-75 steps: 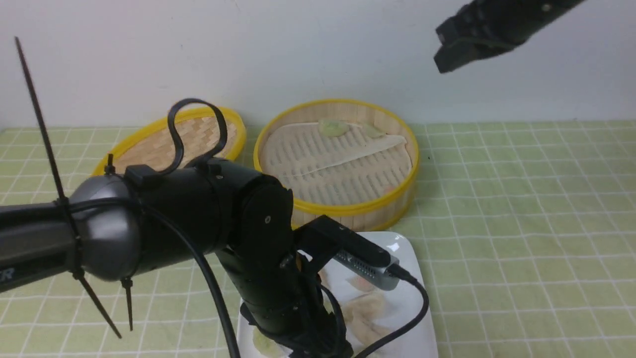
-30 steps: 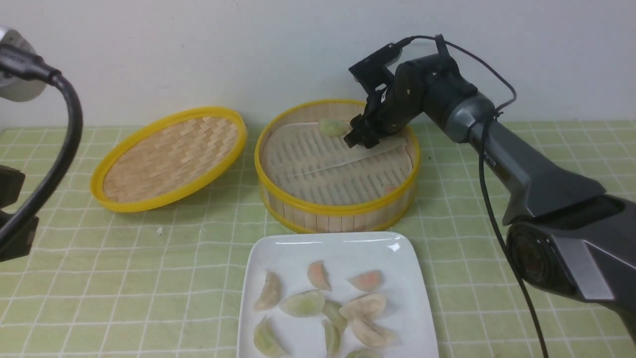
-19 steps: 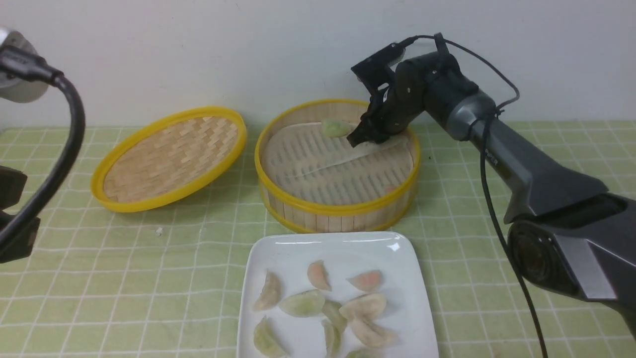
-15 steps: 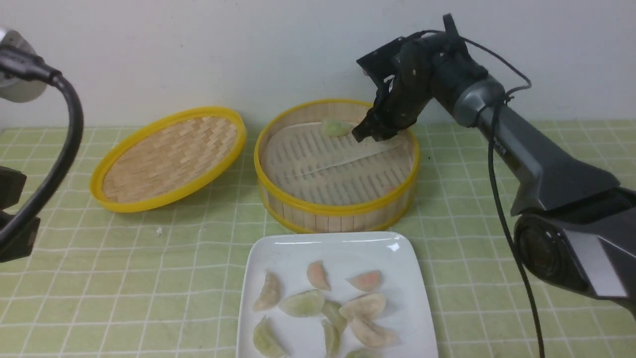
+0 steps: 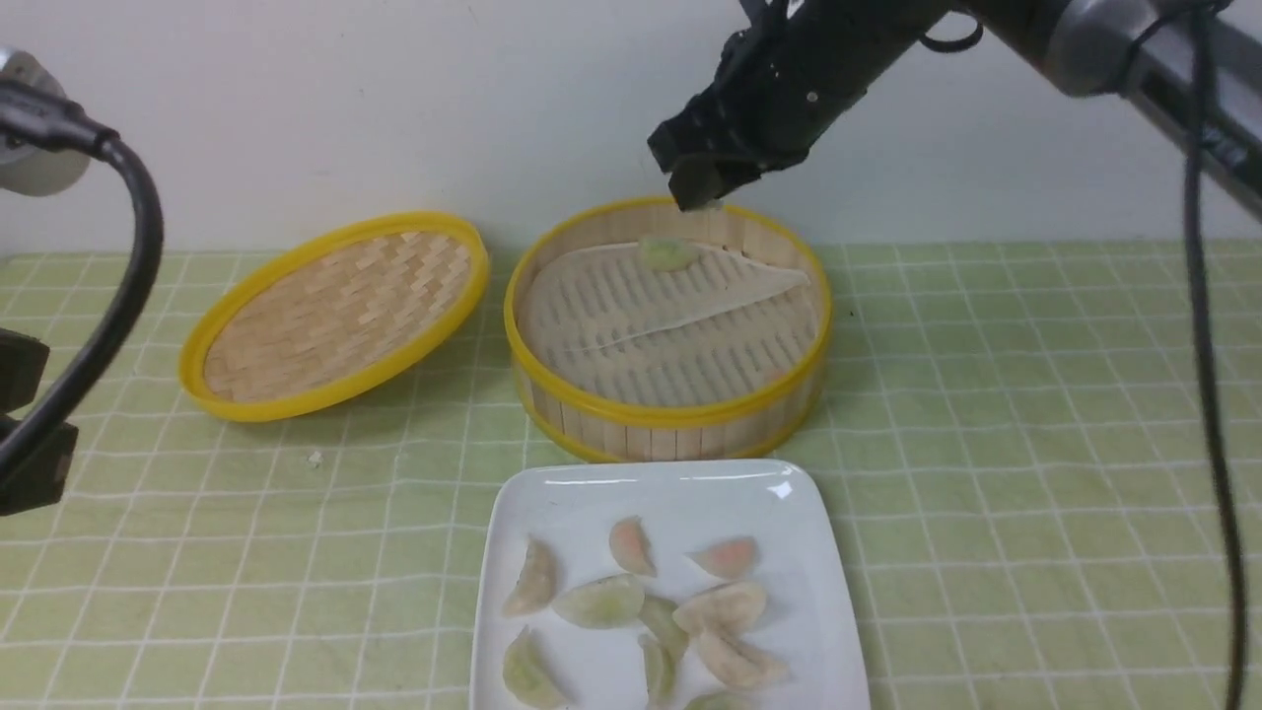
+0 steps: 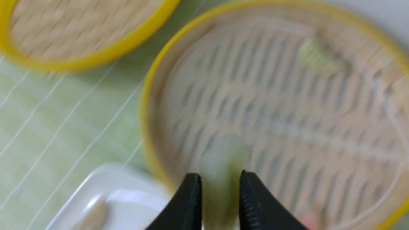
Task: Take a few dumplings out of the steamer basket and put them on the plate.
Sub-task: Use the right arm to put the dumpling into the plate
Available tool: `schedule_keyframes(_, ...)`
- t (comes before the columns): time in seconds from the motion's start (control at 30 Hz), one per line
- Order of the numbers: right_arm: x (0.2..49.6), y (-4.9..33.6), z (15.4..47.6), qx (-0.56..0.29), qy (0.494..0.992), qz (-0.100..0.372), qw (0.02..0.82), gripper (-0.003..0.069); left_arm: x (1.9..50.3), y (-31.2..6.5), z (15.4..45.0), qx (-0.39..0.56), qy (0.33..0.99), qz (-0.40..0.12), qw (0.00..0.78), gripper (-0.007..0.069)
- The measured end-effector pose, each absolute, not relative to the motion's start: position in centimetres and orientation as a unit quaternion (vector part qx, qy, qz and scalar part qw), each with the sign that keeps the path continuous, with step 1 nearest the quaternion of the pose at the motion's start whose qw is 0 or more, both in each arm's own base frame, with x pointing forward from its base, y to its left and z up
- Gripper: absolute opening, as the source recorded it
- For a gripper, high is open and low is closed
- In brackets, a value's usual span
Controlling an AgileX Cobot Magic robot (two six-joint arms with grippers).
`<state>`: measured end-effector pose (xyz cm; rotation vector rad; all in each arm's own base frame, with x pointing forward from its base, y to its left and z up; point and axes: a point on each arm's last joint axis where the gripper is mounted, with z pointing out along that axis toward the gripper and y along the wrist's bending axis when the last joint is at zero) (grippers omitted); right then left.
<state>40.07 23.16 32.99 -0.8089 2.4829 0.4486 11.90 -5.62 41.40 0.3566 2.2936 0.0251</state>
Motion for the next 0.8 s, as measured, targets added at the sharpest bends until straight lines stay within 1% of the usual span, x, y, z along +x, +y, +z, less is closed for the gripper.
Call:
schedule_keyframes(0.03,38.8,23.1,33.5,-0.302,0.91,0.164,0.233,0.0129,11.9,-5.6,41.4,0.141,0.906,0.01,0.398,-0.0006)
schedule_keyframes(0.1,34.6,23.5,32.4,-0.325,0.912,0.166,0.187,0.0129,11.9,-5.6,41.4,0.141,0.907,0.008,0.397,-0.0006)
schedule_keyframes(0.2,30.3,23.6,30.5,-0.348,0.914,0.16,0.13,0.0129,11.9,-5.7,41.4,0.141,0.907,0.008,0.397,-0.0006)
schedule_keyframes(0.33,27.6,23.9,27.1,-0.363,0.918,0.144,0.072,0.0129,11.9,-5.7,41.4,0.141,0.907,0.007,0.397,-0.0006)
schedule_keyframes(0.37,27.4,24.0,26.0,-0.36,0.92,0.14,0.066,0.0129,11.9,-5.7,41.4,0.141,0.907,0.007,0.397,-0.0006)
schedule_keyframes(0.43,27.7,24.2,25.1,-0.349,0.925,0.138,0.063,0.014,11.9,-5.7,41.4,0.141,0.907,0.007,0.397,-0.0006)
schedule_keyframes(0.5,28.2,24.6,24.0,-0.336,0.93,0.135,0.055,0.018,11.9,-5.7,41.4,0.141,0.907,0.007,0.397,-0.0006)
schedule_keyframes(0.57,28.6,24.9,23.2,-0.335,0.932,0.132,0.041,0.0239,11.9,-5.7,41.4,0.141,0.907,0.007,0.397,-0.0006)
schedule_keyframes(0.63,28.8,25.1,23.2,-0.336,0.932,0.13,0.034,0.0304,11.9,-5.7,41.4,0.141,0.907,0.006,0.396,-0.0006)
schedule_keyframes(0.73,29.3,25.4,24.0,-0.341,0.93,0.129,0.043,0.0413,11.8,-5.7,41.3,0.141,0.908,0.003,0.395,-0.0006)
schedule_keyframes(0.8,30.0,25.4,25.2,-0.351,0.926,0.121,0.067,0.0456,11.8,-5.8,41.3,0.141,0.909,-0.002,0.392,-0.0006)
